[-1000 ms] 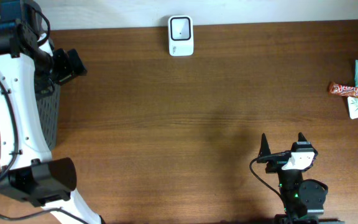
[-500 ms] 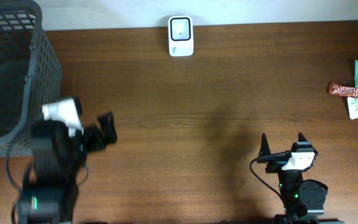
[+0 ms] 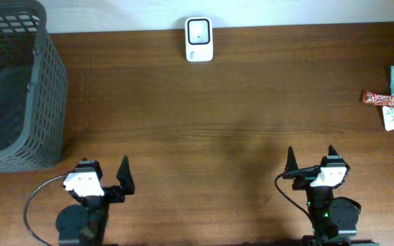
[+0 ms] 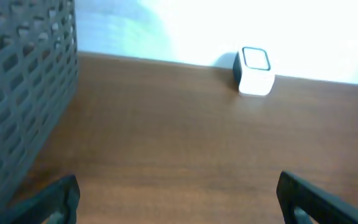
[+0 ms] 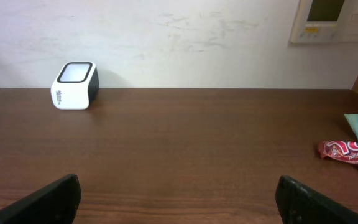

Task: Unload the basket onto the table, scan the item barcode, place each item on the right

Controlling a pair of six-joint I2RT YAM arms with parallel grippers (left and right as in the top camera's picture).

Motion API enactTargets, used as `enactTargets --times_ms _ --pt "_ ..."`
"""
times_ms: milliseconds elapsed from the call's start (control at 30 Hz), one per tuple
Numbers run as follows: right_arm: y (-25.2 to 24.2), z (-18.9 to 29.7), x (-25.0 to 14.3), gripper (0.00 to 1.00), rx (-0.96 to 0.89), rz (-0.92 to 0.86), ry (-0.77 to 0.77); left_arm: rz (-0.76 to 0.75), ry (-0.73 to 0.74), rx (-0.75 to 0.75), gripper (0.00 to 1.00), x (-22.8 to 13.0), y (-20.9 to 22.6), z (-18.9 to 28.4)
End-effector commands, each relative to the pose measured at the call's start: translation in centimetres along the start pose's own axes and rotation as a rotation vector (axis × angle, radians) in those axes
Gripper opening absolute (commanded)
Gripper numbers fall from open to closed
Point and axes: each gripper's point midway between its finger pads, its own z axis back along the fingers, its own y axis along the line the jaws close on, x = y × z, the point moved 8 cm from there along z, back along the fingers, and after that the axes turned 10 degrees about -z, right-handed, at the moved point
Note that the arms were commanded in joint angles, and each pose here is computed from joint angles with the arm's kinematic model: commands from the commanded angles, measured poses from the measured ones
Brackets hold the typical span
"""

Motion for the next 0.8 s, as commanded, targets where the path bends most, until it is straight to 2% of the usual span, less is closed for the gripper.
enactTargets --times_ms 0,267,400,500,600,667,767 --pt "-0.2 0.0 -0.3 0.99 -0.013 -0.008 0.001 -0.106 -0.098 -0.038 0.99 -0.8 -0.4 -0.9" --pt "-0.2 0.0 -0.3 0.99 -0.013 -0.008 0.001 -0.119 -0.301 -0.018 0.99 -1.9 -0.4 -1.7" --pt "-0.2 0.0 -0.3 0.99 -0.013 -0.008 0.001 -0.119 -0.317 -0.001 0.99 -1.6 -0.3 -1.6" --pt "-0.2 0.0 -0.3 0.99 -0.013 -0.008 0.001 -0.115 -0.273 0.029 0.99 -2.3 0.0 -1.8" --pt "-0.2 0.0 -0.3 0.99 -0.013 -0.008 0.001 -0.107 -0.137 0.052 0.99 -4.4 0.3 -2.3" --pt "-0.2 0.0 -0.3 0.99 -0.013 -0.008 0.001 -0.107 -0.138 0.067 0.99 -4.4 0.4 -2.3" --pt "-0.2 0.0 -0.3 0.99 -0.013 -0.008 0.001 -0.212 -0.134 0.069 0.99 -4.4 0.4 -2.3"
